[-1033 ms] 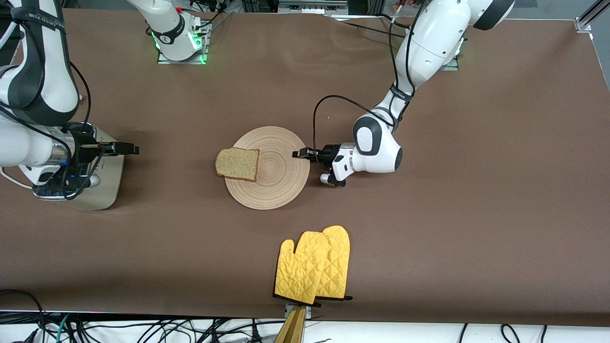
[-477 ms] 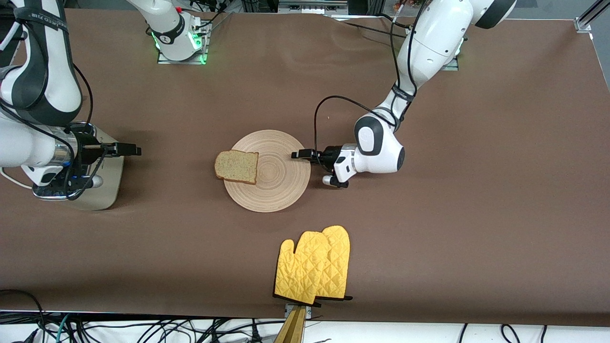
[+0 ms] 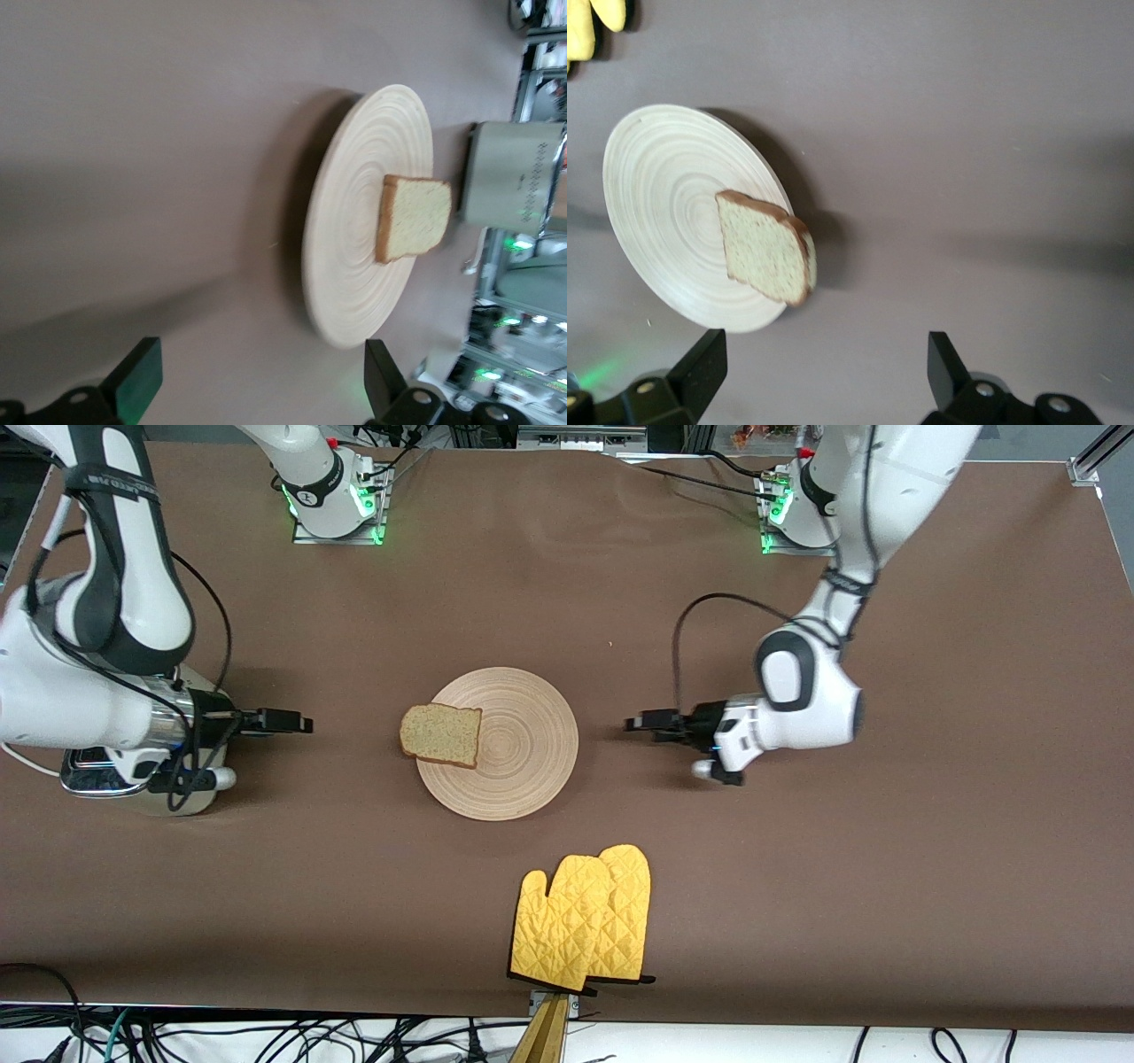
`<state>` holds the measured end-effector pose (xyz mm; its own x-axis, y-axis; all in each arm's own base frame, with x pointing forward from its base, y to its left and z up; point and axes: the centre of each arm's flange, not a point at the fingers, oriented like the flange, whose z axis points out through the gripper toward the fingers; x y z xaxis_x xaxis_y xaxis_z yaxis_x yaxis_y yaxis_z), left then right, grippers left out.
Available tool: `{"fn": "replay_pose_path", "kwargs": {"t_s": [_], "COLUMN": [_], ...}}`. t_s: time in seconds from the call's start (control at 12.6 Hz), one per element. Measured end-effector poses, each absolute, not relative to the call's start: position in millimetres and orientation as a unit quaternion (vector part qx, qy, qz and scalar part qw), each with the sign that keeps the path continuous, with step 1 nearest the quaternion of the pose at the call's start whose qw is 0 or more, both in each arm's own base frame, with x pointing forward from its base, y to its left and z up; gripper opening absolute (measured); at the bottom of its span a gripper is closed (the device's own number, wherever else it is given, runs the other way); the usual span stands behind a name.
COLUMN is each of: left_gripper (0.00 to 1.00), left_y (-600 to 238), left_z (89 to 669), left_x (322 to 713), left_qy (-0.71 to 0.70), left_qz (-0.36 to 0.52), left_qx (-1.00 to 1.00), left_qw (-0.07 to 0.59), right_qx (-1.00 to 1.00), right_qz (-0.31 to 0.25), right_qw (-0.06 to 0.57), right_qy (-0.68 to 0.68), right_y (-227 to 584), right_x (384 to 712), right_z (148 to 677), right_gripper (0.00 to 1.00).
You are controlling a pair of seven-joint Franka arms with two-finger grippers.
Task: Move plate and put bread in toaster
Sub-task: 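Grasp the bread slice with the right gripper while the left gripper withdraws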
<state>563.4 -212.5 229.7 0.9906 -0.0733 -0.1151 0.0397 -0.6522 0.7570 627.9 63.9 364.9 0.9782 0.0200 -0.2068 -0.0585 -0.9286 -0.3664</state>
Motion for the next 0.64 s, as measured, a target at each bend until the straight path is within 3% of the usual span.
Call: {"fn": "replay_pose_path", "kwargs": {"t_s": [0.24,0.4,0.64], "left_gripper": [1.0,1.0,1.0], "left_y": [-144,-117,-88], "left_z": [283,324,409], "left_x": [553,554,553], "left_qy": [-0.044,-0.13,-0.184], "left_qz": [-0.034,-0.009,0.061], "left_qx": [0.931,0.954,0.963], "left_qw": [0.361,0.269,0.187], "right_qx": [-0.971,-0.972,-0.976], "right_qz": [0.061,0.037,0.048], "right_qw": [0.225,0.224,0.212], "right_qy": [0.046,0.055,0.025], "right_y": [107,138,159], "right_x": [612,588,560], "right_z": [304,259,209], "right_gripper": [1.0,1.0,1.0]}}
